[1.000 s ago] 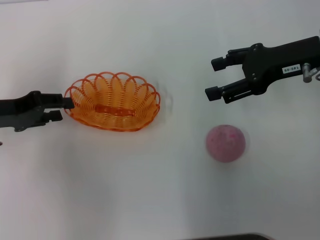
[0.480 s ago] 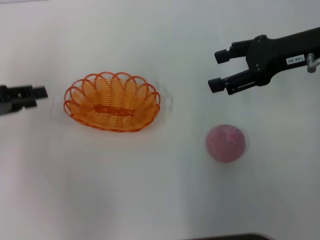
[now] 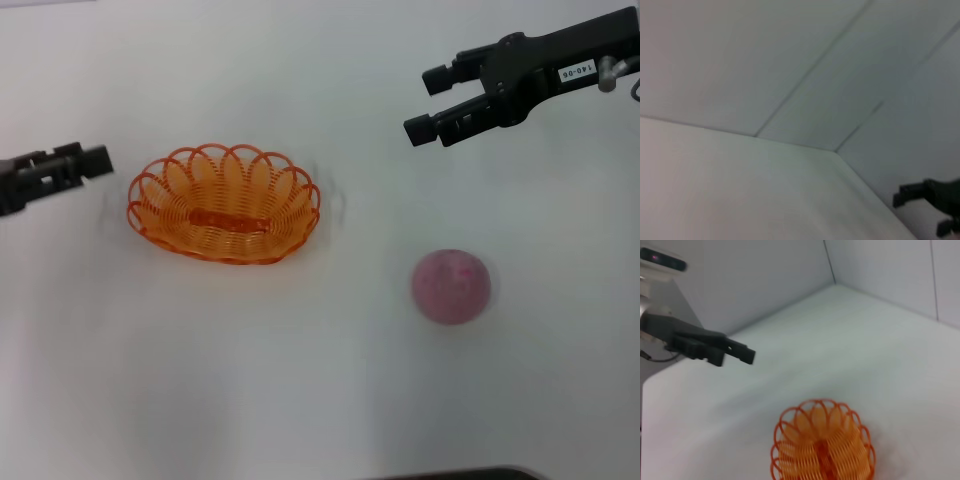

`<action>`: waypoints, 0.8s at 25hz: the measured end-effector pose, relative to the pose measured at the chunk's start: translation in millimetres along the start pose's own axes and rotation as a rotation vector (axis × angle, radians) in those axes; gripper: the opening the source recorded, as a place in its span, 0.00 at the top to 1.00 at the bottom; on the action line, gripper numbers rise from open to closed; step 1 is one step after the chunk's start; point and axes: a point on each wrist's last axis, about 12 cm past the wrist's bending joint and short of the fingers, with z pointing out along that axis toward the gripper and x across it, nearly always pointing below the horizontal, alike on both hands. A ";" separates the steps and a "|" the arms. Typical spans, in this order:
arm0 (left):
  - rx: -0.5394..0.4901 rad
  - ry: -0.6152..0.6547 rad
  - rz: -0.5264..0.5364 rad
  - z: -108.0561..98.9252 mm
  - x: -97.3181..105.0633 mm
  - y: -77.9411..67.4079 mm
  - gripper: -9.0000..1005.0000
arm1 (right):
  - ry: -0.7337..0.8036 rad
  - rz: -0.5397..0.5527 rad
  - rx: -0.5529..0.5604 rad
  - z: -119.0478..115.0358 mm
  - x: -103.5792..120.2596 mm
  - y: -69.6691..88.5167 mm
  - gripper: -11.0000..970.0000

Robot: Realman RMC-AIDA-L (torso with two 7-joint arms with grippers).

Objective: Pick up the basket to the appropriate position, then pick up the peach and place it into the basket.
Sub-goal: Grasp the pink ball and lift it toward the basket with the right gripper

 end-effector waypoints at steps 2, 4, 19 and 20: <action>0.017 0.014 0.064 3.3 5.5 -0.4 0.40 | 0.051 0.030 0.010 -0.3 -5.0 -1.1 0.02; 0.035 0.029 0.131 5.6 12.4 -0.6 0.35 | 0.114 0.047 0.030 -1.0 -8.2 -1.7 0.02; 0.063 0.089 0.294 5.6 26.9 -0.8 0.17 | 0.565 0.080 0.013 34.0 1.3 17.3 0.02; 0.062 0.089 0.295 5.6 26.9 -0.7 0.17 | 0.582 0.077 0.011 39.3 2.7 19.2 0.02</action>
